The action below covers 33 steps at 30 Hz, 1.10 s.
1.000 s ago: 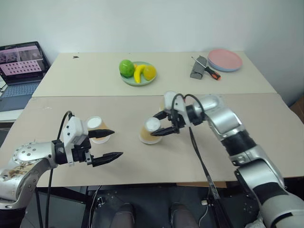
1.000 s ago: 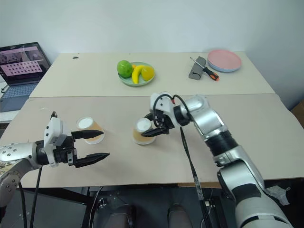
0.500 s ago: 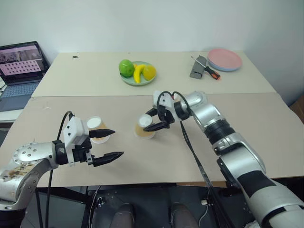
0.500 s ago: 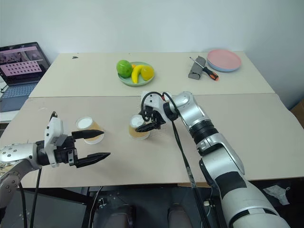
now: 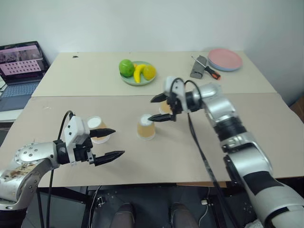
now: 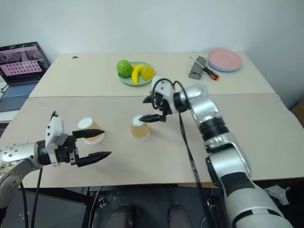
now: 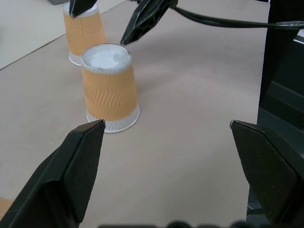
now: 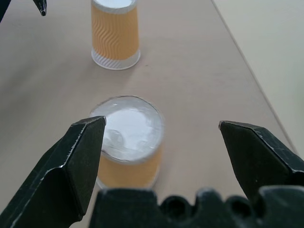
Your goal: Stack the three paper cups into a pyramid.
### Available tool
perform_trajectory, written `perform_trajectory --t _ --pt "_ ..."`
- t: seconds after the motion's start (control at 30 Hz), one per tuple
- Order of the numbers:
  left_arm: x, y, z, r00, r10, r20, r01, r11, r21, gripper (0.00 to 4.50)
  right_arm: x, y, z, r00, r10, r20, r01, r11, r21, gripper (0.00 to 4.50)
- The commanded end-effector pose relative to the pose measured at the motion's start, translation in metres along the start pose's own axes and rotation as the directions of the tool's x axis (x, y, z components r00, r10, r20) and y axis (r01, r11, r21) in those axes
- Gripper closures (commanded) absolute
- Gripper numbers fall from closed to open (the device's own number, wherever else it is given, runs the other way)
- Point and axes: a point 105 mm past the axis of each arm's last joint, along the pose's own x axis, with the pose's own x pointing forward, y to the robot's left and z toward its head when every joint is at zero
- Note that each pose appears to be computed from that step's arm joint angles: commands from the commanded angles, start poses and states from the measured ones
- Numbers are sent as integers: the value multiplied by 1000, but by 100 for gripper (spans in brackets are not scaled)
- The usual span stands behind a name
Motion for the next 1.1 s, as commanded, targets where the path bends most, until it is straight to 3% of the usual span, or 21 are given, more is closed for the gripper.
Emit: perform_trajectory --t 0.03,0.1,0.17,0.2,0.3,0.37,0.67,1.1 --pt "-2 0 8 1000 5 14 -5 999 37 0 -39 12 31 993 -50 106 50 999 7 5" --pt "-3 2 7 1000 16 12 -16 999 39 0 -60 15 30 984 -127 123 121 991 57 5" --pt "-3 3 7 1000 22 13 -23 999 40 0 -78 1 13 951 -301 71 291 949 122 5" --pt "-3 3 7 1000 24 15 -25 999 40 0 -84 -9 0 917 -399 25 392 909 145 5" --pt "-2 4 6 1000 26 16 -27 999 39 0 -99 -39 -53 728 -665 -168 685 714 144 5" --pt "0 4 6 1000 24 17 -25 999 38 0 -96 -43 -69 665 -720 -200 747 649 149 5" --pt "0 6 8 1000 25 18 -26 999 44 0 -51 -34 -93 691 -699 -182 717 633 292 5" --pt "-1 6 8 999 40 15 -41 998 44 0 -32 -47 -77 699 -707 -113 700 643 311 5"
